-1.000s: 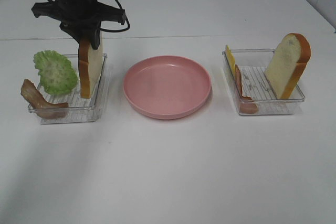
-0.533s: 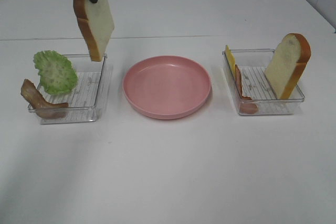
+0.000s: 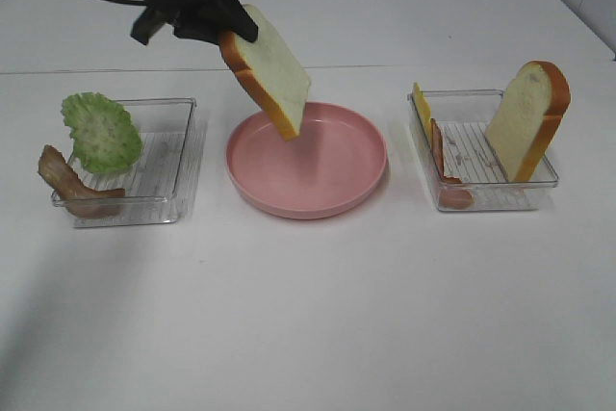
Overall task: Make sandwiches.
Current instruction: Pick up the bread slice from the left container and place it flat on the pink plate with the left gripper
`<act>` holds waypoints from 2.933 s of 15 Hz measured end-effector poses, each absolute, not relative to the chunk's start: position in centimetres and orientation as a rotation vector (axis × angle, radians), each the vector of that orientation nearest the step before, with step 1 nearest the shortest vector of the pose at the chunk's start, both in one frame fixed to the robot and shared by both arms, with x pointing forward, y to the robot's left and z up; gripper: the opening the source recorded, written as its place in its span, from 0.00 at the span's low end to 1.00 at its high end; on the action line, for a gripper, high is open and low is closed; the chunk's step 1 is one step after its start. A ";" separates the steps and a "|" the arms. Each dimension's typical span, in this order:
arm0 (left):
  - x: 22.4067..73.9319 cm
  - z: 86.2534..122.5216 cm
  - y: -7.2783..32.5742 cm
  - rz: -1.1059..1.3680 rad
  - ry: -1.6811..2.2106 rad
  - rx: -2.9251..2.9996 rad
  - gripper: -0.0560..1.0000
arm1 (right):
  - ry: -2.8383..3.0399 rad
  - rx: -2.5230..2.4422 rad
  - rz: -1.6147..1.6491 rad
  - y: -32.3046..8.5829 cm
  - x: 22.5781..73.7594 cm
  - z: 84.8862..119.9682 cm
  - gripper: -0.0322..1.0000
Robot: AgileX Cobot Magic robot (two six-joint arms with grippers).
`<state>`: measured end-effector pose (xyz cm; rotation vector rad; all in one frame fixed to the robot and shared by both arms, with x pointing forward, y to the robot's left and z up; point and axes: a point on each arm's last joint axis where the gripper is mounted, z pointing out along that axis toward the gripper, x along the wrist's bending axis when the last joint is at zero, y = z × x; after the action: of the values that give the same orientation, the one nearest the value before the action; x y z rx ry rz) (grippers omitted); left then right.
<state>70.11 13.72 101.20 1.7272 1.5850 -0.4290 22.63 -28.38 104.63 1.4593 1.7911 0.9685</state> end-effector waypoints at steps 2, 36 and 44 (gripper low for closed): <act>70.9 98.2 12.9 -0.542 1.581 1.663 0.26 | 1.791 1.459 0.969 -28.4 22.6 104.6 0.88; 69.5 89.8 7.0 -0.318 1.570 2.044 0.74 | 1.791 1.459 0.969 -28.4 22.6 104.6 0.88; 69.0 95.5 6.5 0.092 1.584 2.198 0.74 | 1.791 1.459 0.969 -28.4 22.6 104.6 0.88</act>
<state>68.97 6.46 95.45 2.1982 1.5840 0.0916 22.63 -28.38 104.63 1.4593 1.7911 0.9685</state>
